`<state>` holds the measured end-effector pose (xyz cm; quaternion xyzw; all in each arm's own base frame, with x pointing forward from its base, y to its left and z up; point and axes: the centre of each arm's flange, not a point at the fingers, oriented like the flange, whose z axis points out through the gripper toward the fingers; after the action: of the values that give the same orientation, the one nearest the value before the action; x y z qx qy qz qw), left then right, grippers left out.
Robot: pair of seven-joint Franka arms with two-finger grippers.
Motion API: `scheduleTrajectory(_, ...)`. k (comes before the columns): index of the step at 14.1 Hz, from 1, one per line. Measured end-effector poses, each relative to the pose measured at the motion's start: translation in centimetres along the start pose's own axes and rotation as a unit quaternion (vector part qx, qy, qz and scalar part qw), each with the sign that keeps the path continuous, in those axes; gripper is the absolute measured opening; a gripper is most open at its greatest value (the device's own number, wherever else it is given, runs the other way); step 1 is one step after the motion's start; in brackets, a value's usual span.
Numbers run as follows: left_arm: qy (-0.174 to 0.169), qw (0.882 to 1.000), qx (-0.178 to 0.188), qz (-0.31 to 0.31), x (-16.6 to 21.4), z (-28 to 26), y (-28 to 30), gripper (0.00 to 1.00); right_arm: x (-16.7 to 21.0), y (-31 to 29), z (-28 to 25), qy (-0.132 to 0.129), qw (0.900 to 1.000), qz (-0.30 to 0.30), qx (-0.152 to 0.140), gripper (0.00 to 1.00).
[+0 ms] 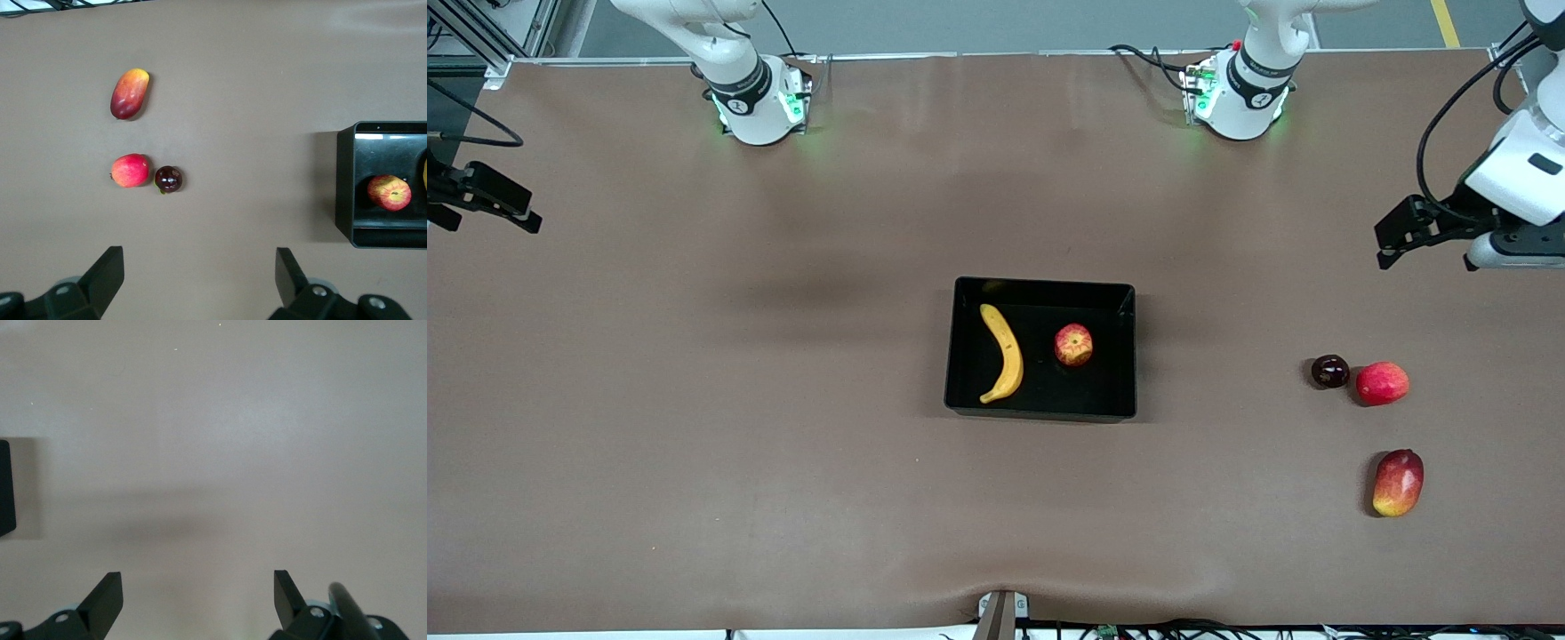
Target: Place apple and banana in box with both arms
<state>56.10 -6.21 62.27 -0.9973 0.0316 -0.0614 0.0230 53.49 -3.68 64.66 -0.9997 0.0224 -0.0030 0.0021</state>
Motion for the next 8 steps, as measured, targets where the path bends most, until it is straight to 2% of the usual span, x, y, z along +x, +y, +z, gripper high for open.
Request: scheduleTrajectory(8,-0.015,1.0,-0.011,0.003,0.03,0.08,0.78,1.0,-0.01,0.0,0.05,-0.001,1.0,0.0,0.0,1.0)
